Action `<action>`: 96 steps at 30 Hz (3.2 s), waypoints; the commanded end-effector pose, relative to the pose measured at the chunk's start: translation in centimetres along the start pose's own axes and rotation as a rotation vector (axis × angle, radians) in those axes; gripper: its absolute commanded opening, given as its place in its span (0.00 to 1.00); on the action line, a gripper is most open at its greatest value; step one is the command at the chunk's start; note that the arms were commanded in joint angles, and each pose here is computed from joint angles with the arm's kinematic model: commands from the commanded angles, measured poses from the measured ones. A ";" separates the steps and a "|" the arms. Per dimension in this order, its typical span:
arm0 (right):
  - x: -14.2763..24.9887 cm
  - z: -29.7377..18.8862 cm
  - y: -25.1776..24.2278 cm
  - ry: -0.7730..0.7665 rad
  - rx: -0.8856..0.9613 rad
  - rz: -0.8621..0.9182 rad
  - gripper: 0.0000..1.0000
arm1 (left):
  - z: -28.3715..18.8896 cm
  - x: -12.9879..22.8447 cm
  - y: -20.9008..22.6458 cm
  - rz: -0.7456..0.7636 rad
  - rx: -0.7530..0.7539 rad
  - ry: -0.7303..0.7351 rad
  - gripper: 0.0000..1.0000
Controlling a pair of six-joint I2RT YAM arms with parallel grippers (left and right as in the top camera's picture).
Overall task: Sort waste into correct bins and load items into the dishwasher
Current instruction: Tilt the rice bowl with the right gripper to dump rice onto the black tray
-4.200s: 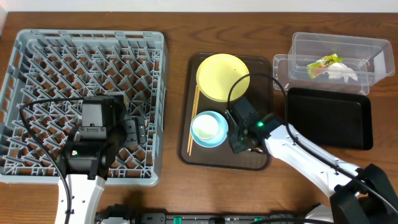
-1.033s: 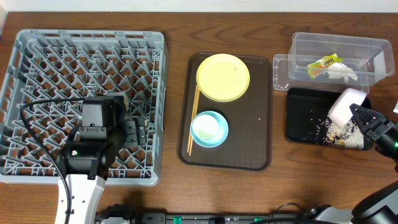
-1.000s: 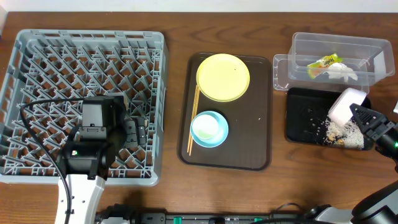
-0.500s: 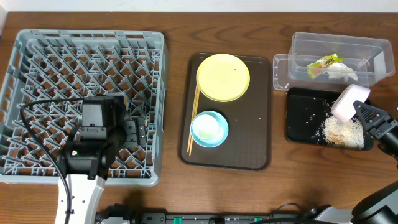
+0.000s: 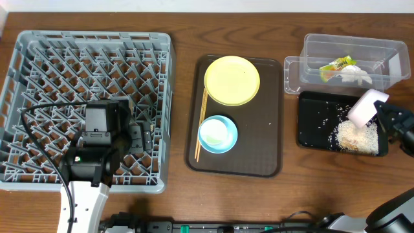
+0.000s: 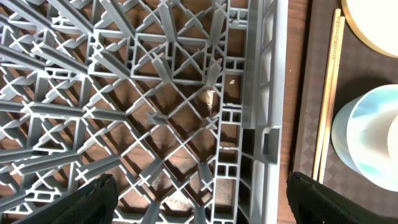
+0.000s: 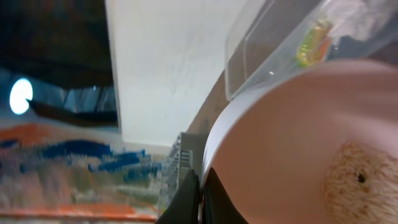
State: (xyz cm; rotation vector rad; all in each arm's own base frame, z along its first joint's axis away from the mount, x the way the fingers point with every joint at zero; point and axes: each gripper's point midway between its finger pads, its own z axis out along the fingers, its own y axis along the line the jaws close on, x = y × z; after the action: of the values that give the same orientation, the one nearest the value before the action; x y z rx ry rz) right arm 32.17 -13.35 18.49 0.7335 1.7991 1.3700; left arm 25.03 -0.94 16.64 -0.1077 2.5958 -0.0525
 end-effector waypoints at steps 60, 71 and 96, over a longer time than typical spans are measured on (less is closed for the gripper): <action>0.5 2.0 5.0 0.120 -0.189 -0.177 0.01 | -0.6 -0.6 -0.1 -0.010 0.004 -0.018 0.89; 1.7 3.3 5.4 0.152 -0.220 -0.367 0.01 | -0.6 -0.6 -0.1 -0.010 0.004 -0.016 0.89; 1.7 4.3 5.5 0.162 -0.196 -0.333 0.01 | -0.6 -0.6 -0.1 -0.010 0.004 -0.017 0.89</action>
State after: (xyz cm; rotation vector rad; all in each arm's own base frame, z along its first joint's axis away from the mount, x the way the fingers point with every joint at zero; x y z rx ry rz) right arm 35.14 -8.96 22.12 0.2675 1.7918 1.3675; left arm 24.96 -0.93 16.59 -0.1084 2.5992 -0.0523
